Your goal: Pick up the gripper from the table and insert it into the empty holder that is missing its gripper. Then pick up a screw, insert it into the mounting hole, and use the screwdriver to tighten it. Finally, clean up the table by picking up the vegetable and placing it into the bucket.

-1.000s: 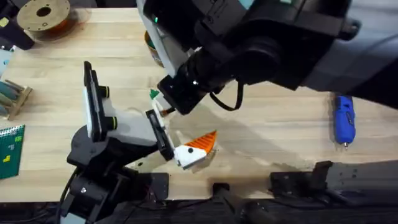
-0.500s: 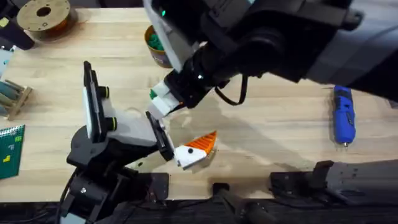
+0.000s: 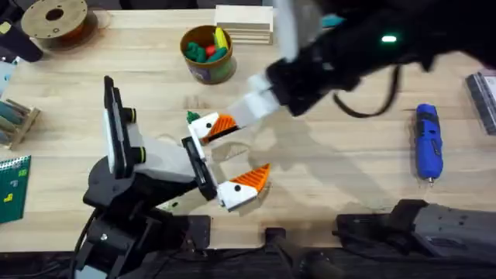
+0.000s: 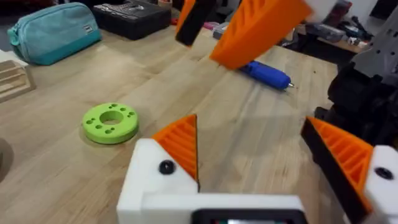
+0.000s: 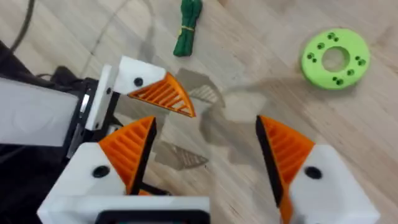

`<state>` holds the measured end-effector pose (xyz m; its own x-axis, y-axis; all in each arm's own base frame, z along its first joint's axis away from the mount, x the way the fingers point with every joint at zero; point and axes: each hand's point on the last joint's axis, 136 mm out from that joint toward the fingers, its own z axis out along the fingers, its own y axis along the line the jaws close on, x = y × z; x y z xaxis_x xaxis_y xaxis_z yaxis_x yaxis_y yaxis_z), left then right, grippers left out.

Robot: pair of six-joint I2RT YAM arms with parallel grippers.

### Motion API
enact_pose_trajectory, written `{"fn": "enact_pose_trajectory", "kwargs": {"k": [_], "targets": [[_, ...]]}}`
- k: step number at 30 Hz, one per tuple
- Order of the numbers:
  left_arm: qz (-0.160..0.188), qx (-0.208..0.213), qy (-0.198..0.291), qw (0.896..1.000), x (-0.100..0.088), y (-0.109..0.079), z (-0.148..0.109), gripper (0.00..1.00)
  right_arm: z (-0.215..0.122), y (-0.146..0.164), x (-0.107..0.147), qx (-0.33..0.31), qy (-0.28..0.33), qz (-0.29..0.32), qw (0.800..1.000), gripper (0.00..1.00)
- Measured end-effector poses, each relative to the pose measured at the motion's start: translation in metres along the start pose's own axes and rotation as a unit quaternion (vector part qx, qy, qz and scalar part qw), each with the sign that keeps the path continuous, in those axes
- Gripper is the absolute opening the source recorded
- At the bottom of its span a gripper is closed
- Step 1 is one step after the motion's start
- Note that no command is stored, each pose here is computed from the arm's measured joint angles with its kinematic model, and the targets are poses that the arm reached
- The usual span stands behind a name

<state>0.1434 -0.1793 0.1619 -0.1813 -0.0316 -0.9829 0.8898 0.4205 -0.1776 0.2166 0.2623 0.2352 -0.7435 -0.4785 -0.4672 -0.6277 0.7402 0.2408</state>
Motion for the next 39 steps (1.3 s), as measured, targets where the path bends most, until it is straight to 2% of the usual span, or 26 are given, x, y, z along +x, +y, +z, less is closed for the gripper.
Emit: {"fn": "enact_pose_trajectory", "kwargs": {"k": [9,17,21,23,24,29,30,34,39], "targets": [[0.0,0.0,0.0,1.0,0.0,0.0,0.0,0.987,-0.031,-0.028,0.051,-0.052,-0.02,0.049,0.997,0.956],[0.0,0.0,0.0,1.0,0.0,0.0,0.0,0.987,-0.086,-0.005,0.093,-0.09,-0.056,0.004,0.994,0.959],[0.0,0.0,0.0,1.0,0.0,0.0,0.0,0.972,-0.093,-0.002,0.098,-0.093,-0.063,-0.002,0.994,0.959],[0.0,0.0,0.0,1.0,0.0,0.0,0.0,0.866,-0.093,-0.002,0.099,-0.093,-0.062,-0.002,0.994,0.959],[0.0,0.0,0.0,1.0,0.0,0.0,0.0,0.779,-0.092,-0.002,0.099,-0.093,-0.061,-0.002,0.994,0.96],[0.002,-0.001,0.0,1.0,0.0,0.0,0.0,0.045,-0.091,-0.002,0.099,-0.095,-0.057,0.0,0.994,0.959],[0.003,-0.002,0.0,1.0,0.0,0.001,0.0,0.016,-0.09,-0.002,0.099,-0.095,-0.057,0.0,0.994,0.959],[0.004,-0.004,-0.001,1.0,0.0,0.001,0.0,0.01,-0.089,-0.005,0.097,-0.089,-0.06,0.003,0.994,0.959],[0.004,-0.004,-0.001,1.0,0.0,0.001,0.0,0.009,-0.084,-0.028,0.099,-0.028,-0.047,0.038,0.998,0.959]]}}
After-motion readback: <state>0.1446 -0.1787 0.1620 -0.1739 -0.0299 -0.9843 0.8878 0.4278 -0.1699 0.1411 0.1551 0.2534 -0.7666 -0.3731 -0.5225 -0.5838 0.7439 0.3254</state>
